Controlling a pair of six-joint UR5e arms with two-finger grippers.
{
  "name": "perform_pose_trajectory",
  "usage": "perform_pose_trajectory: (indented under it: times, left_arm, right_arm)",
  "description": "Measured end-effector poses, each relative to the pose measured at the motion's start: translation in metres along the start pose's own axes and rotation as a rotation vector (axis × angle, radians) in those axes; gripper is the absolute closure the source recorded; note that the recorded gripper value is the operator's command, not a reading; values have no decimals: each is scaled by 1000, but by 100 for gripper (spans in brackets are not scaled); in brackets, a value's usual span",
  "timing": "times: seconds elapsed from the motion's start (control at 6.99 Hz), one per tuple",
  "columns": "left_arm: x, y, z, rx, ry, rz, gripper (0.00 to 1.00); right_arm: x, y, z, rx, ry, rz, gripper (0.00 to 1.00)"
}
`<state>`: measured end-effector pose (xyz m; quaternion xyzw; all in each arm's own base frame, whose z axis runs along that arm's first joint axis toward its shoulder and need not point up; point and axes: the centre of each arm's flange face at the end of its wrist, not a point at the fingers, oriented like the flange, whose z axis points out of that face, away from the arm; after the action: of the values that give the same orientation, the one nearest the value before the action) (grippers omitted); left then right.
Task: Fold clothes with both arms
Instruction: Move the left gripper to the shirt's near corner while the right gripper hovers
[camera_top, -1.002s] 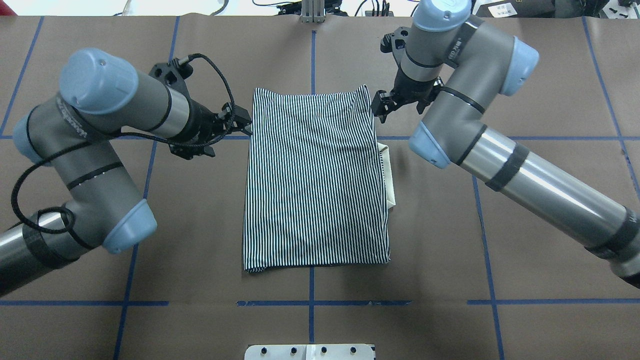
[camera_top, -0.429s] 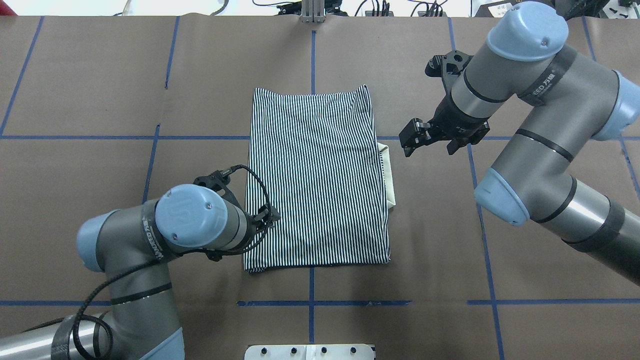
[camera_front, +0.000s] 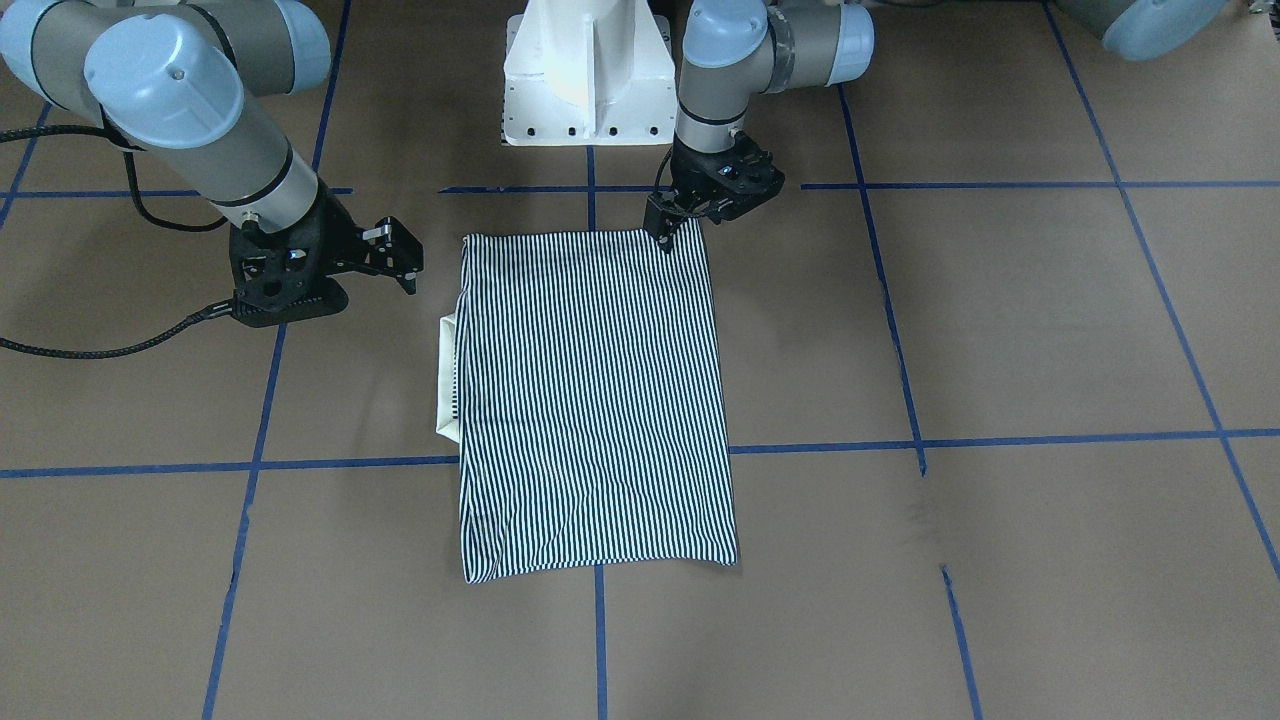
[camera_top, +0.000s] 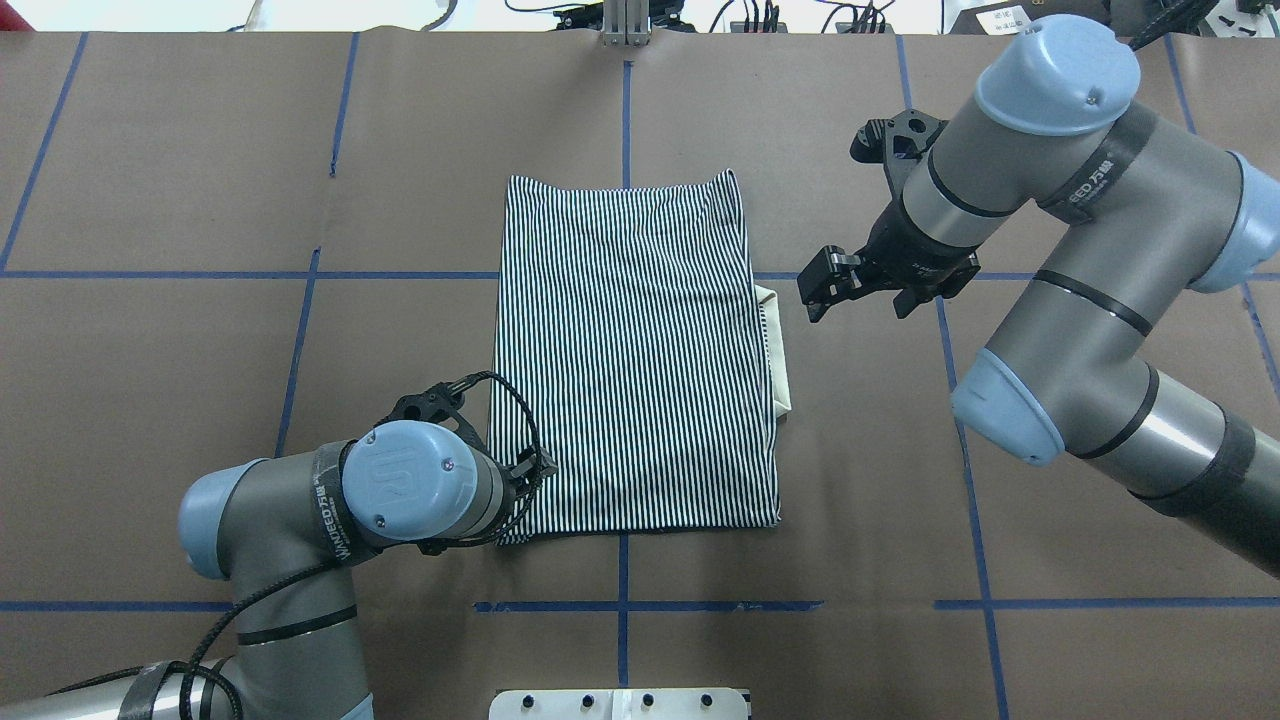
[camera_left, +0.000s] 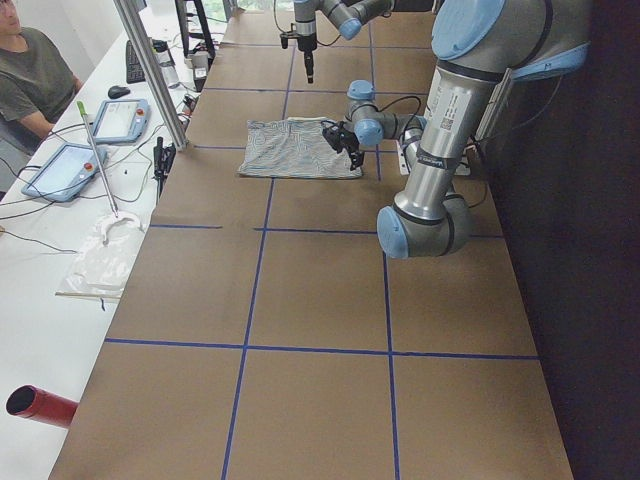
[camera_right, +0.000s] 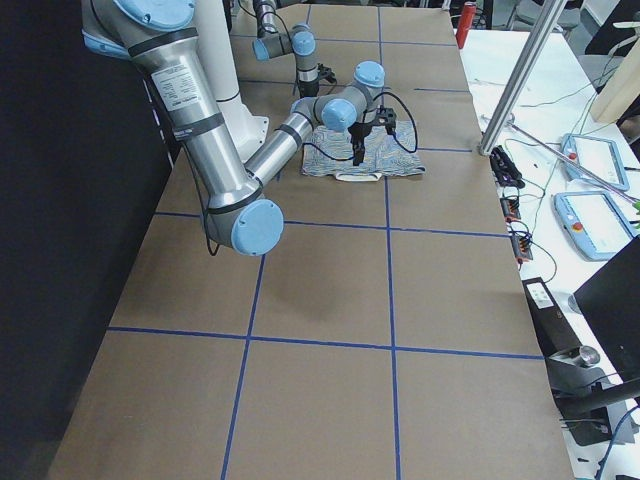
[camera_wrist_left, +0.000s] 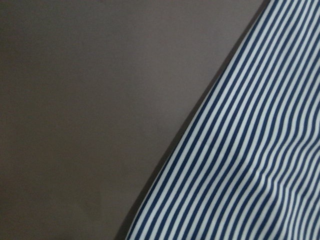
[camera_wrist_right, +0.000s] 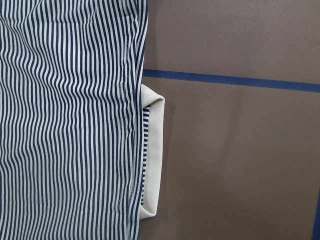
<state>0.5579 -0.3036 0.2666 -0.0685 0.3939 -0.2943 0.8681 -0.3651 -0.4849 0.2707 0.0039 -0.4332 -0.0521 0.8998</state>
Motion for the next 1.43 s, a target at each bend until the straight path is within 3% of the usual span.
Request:
perform_pose_trajectory:
  times: [0.43, 0.57, 0.86, 1.15, 1.43]
  left_arm:
    - [-2, 3, 5, 3, -19, 1, 12]
    - [-1, 5, 6, 2, -22, 3, 21]
    - [-1, 7, 7, 1, -24, 4, 59]
    - [-2, 7, 8, 2, -26, 4, 76]
    - [-4, 12, 9, -3, -28, 9, 100]
  right_arm:
    - [-1, 0, 1, -1, 0, -1, 0]
    - [-1, 0, 1, -1, 0, -1, 0]
    - [-1, 0, 1, -1, 1, -1, 0]
    - [-1, 1, 1, -2, 0, -1, 0]
    - [-1, 1, 1, -2, 1, -1, 0]
